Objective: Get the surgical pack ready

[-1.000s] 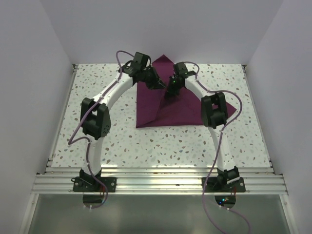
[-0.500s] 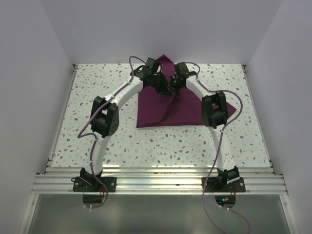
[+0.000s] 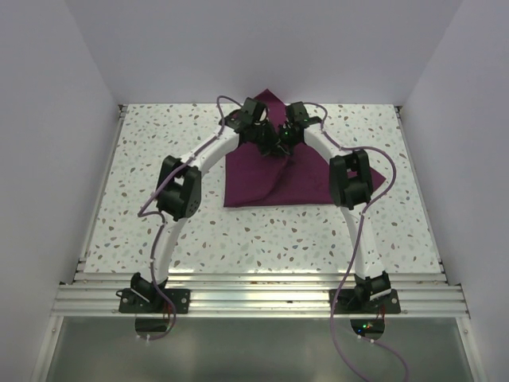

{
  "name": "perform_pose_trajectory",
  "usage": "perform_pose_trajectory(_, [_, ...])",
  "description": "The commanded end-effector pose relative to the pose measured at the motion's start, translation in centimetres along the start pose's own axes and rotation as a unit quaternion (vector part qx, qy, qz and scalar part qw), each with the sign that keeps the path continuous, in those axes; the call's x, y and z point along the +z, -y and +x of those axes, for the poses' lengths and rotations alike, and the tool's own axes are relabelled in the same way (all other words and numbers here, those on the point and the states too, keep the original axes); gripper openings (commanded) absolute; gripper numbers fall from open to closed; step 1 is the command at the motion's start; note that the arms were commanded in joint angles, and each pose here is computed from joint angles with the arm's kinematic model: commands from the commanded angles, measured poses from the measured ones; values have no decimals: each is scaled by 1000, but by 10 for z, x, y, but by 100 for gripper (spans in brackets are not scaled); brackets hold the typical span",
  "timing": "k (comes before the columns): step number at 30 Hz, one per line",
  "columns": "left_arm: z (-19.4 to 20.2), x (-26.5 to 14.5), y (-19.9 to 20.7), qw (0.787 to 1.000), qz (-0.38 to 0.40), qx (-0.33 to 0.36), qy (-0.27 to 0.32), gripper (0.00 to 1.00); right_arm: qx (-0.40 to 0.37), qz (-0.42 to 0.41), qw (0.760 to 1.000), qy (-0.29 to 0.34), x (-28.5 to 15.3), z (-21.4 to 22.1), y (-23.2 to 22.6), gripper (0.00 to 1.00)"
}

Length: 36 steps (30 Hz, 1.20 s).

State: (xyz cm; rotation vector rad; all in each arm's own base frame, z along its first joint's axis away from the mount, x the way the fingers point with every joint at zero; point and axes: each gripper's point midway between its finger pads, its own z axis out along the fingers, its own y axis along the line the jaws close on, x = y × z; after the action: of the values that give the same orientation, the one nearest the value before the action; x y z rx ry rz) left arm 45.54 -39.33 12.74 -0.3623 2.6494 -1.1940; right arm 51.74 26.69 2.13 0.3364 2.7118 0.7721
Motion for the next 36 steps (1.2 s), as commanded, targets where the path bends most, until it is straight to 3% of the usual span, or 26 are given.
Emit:
perform_pose_trajectory(1, [-11, -3, 37, 998, 63, 13, 12, 0, 15, 62, 996, -59, 24, 40, 39, 0])
perform_pose_trajectory(6, [-9, 2, 32, 998, 65, 17, 2, 4, 22, 57, 997, -57, 21, 36, 37, 0])
perform_pose_trajectory(9, [-7, -3, 31, 998, 63, 32, -1, 22, 25, 51, 997, -46, 15, 28, 34, 0])
perform_pose_trajectory(10, [-7, -10, 35, 997, 65, 41, 2, 32, 28, 51, 997, -42, 13, 24, 35, 0])
perform_pose_trajectory(13, [-9, -31, 41, 995, 64, 74, 15, 48, 32, 47, 998, -38, 10, 19, 36, 0])
perform_pose_trajectory(16, [-23, -63, 43, 991, 57, 111, 39, 52, 34, 50, 998, -33, 4, 11, 41, 0])
perform_pose_trajectory(22, [-51, -143, -2, 984, -4, 134, 114, 52, 16, 54, 998, 23, -37, -41, 43, 0])
perform_pose_trajectory(27, [-26, -153, -61, 987, -49, 124, 91, 42, -21, 69, 993, 91, -100, -92, 40, 0])
perform_pose_trajectory(28, [-20, -156, -58, 987, -34, 129, 90, 40, -36, 69, 992, 101, -111, -97, 38, 0])
perform_pose_trajectory(30, [-3, -151, -77, 990, -40, 113, 73, 35, -52, 42, 991, 114, -135, -97, 18, 0])
perform_pose_trajectory(32, [4, -147, -88, 991, -46, 108, 67, 32, -42, 2, 997, 63, -124, -64, 8, 0])
perform_pose_trajectory(36, [3, -146, -78, 991, -25, 113, 67, 31, -51, -53, 996, 55, -129, -28, -11, 0])
